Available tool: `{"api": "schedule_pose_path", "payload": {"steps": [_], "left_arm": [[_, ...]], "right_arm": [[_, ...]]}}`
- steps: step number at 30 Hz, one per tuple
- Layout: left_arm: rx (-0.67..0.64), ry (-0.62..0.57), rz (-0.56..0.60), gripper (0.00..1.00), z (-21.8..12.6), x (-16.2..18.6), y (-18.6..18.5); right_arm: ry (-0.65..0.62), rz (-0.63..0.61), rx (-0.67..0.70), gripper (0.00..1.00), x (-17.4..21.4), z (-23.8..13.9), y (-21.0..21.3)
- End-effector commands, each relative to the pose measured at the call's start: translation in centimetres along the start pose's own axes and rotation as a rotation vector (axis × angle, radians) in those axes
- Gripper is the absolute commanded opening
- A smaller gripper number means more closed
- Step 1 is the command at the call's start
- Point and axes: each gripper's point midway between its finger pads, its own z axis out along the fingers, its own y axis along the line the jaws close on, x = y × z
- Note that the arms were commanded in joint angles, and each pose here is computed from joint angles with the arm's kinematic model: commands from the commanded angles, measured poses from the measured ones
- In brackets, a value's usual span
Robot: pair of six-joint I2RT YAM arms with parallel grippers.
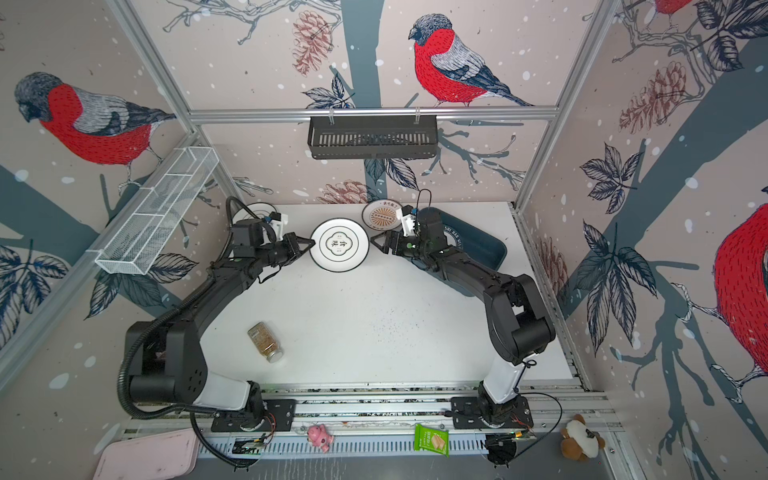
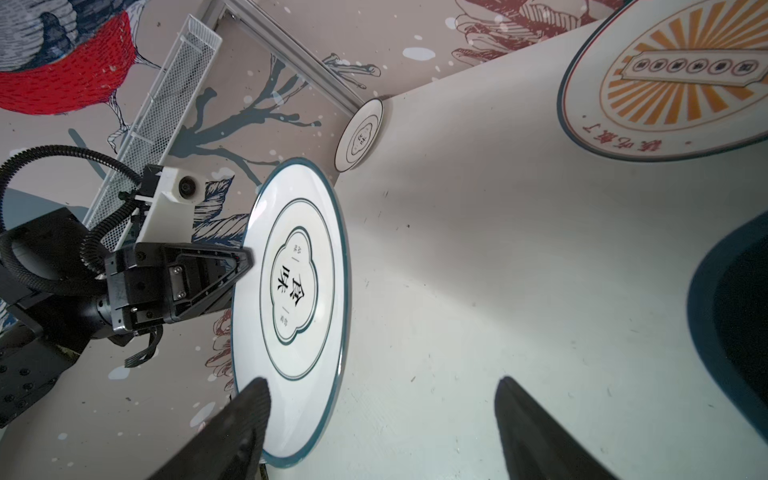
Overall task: Place the plates into the plastic bin on the countertop
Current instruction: 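Hold the plate up with the left gripper while the right gripper approaches its rim, then grasp the plate rim with the right gripper and open the left gripper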
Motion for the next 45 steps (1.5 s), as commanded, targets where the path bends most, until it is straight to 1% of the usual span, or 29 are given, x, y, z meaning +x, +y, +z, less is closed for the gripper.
{"api": "schedule_pose_path", "payload": {"steps": [1, 7, 12, 16, 18, 27, 34, 36, 38, 43, 45], "left_arm": [[0.054, -0.008, 0.039, 0.00, -0.1, -0.5, -1.2], [0.046, -0.004, 0.033, 0.00, 0.1, -0.4, -0.8], [0.049, -0.004, 0.032, 0.00, 0.1, -0.4, -0.8], [0.051, -0.003, 0.031, 0.00, 0.1, -0.4, -0.9], [0.053, -0.004, 0.030, 0.00, 0.1, -0.5, -0.9], [0.054, -0.006, 0.035, 0.00, 0.0, -0.5, -1.0], [0.048, -0.007, 0.036, 0.03, 0.0, -0.5, -0.8], [0.046, -0.005, 0.034, 0.06, 0.1, -0.5, -0.8], [0.047, -0.008, 0.035, 0.13, 0.1, -0.5, -0.8], [0.034, -0.024, 0.050, 0.41, -0.2, -0.8, -0.9], [0.019, -0.037, 0.057, 0.55, -0.4, -1.0, -0.8]], "right_arm": [[0.035, -0.027, -0.009, 0.80, 0.3, 0.7, 0.5], [0.070, -0.037, -0.026, 0.68, 1.0, 1.8, 1.1], [0.084, -0.024, -0.015, 0.56, 1.7, 2.5, 1.0], [0.090, -0.013, -0.015, 0.46, 2.0, 2.8, 1.0], [0.089, 0.003, -0.014, 0.38, 2.0, 2.9, 0.8], [0.102, 0.048, -0.045, 0.16, 2.4, 3.4, 0.8], [0.106, 0.043, -0.058, 0.05, 2.5, 3.3, 1.1], [0.104, 0.041, -0.059, 0.04, 2.4, 3.2, 1.2], [0.104, 0.041, -0.059, 0.04, 2.4, 3.2, 1.3], [0.091, 0.047, -0.060, 0.03, 1.9, 2.9, 1.3], [0.084, 0.054, -0.056, 0.03, 1.7, 2.8, 1.2]]}}
